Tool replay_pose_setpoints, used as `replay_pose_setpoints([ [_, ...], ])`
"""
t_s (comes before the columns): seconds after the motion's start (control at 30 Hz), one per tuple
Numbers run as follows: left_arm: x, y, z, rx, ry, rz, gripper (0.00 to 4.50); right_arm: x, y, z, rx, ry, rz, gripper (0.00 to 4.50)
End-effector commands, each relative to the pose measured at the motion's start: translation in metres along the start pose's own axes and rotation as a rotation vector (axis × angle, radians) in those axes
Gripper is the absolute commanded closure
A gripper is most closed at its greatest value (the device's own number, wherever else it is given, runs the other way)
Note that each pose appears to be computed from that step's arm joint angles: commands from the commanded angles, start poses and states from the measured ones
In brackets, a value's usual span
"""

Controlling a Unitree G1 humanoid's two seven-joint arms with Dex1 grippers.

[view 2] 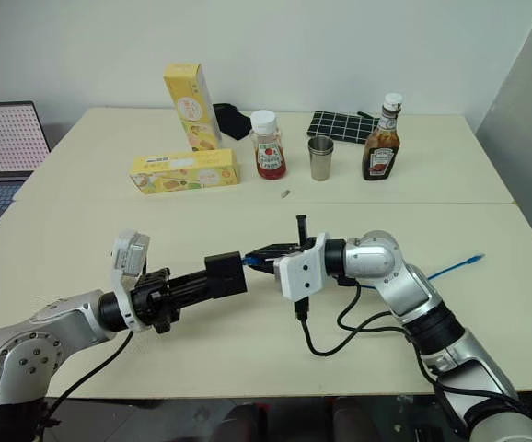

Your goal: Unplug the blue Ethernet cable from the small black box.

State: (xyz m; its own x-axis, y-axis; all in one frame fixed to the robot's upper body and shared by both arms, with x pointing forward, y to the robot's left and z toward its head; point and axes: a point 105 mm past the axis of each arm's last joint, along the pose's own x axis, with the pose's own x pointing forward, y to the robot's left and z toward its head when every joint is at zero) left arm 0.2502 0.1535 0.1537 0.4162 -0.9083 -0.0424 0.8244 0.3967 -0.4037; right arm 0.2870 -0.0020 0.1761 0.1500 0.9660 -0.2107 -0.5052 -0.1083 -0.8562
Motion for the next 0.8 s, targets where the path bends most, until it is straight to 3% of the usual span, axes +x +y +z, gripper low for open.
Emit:
replay_pose_setpoints([
  [0.03,-0.001,0.001,0.006,0.055,-0.013,0.011,3.72,-0.001,-0.001,0.014,-0.1,-0.031,0.029,3.48],
  [0.27,0.002,0.002,0.006,0.072,0.001,-0.013,3.72,-0.011,0.001,0.016,-0.03,-0.03,0.082,1.74],
  [0.37,0.005,0.003,0.005,0.102,0.014,-0.045,3.72,-0.024,-0.001,0.018,0.202,-0.037,0.095,1.03],
  [0.53,0.009,0.002,0.0,0.135,0.057,-0.147,3.72,-0.044,-0.005,0.035,0.701,-0.118,0.11,1.02],
  [0.8,0.015,-0.008,0.003,0.235,0.032,-0.286,3.72,-0.036,-0.008,0.031,1.065,-0.144,-0.021,1.02],
])
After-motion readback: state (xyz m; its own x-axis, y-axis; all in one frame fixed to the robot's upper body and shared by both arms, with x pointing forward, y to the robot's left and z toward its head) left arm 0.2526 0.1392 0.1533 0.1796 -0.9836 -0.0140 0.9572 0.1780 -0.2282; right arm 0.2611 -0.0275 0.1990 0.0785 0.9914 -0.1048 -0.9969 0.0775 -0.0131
